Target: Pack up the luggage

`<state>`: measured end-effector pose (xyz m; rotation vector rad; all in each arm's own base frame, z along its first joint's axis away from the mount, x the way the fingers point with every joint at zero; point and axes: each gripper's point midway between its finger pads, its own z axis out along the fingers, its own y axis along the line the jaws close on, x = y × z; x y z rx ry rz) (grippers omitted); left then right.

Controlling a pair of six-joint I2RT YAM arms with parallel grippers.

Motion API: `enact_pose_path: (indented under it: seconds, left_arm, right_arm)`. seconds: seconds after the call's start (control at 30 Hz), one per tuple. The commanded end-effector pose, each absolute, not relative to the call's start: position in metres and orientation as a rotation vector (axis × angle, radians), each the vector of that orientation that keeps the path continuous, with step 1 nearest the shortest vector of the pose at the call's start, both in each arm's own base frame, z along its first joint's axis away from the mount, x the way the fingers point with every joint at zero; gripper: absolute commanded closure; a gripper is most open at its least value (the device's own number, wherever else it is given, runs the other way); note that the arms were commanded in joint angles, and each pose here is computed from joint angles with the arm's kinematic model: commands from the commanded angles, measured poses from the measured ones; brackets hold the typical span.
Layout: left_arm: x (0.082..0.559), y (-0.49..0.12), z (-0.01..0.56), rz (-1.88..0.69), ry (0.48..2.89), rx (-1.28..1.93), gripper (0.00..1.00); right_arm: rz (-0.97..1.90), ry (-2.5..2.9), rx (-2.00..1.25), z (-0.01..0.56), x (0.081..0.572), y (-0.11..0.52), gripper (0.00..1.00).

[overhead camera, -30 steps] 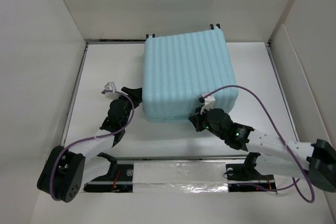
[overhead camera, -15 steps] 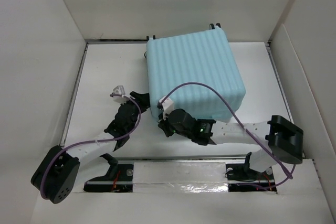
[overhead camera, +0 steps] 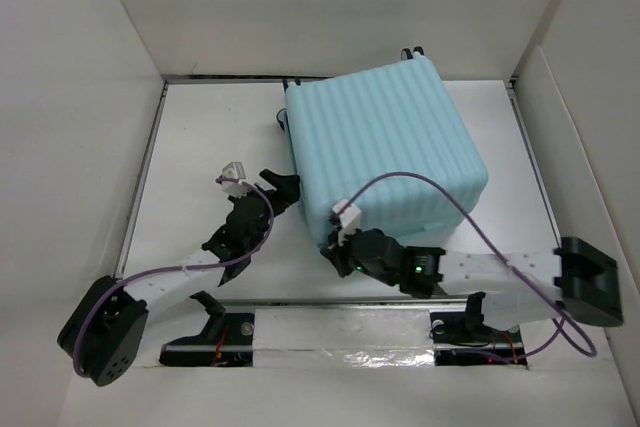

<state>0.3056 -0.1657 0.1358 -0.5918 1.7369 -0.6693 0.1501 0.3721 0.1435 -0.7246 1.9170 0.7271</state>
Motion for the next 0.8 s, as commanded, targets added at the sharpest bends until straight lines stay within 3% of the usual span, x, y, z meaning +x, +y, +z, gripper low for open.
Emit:
enact_pose_path:
  seconds: [0.0, 0.23, 0.3, 0.33, 0.37, 0.53, 0.6, 0.77]
  left_arm:
    - [0.307, -0.179, 0.216, -0.853, 1.602, -0.515, 0.13]
    - [0.345, -0.161, 0.258, -0.846, 1.557, -0.581, 0.07]
    - [0.369, -0.168, 0.244, -0.820, 1.630, -0.580, 0.03]
    - [0.384, -0.172, 0.263, -0.842, 1.612, -0.568, 0.03]
    - [0.402, -0.175, 0.243, -0.845, 1.686, -0.562, 0.02]
    - [0.459, -0.192, 0.259, -0.974, 1.711, -0.529, 0.02]
    - [0.480, -0.193, 0.232, -0.936, 1.811, -0.530, 0.01]
    - [0.524, -0.203, 0.232, -0.909, 1.853, -0.513, 0.01]
  right_arm:
    - [1.257, 1.580, -0.523, 0.275, 0.114, 0.368, 1.00]
    - [1.142, 1.648, -0.396, 0.269, 0.120, 0.279, 1.00]
    - [1.148, 1.653, -0.390, 0.265, 0.116, 0.268, 1.00]
    - [1.155, 1.652, -0.380, 0.264, 0.117, 0.266, 1.00]
    - [1.173, 1.647, -0.392, 0.264, 0.114, 0.267, 1.00]
    - [1.179, 1.681, -0.458, 0.255, 0.109, 0.279, 1.00]
    - [1.152, 1.713, -0.465, 0.246, 0.111, 0.281, 1.00]
    - [1.145, 1.732, -0.482, 0.233, 0.112, 0.288, 0.99]
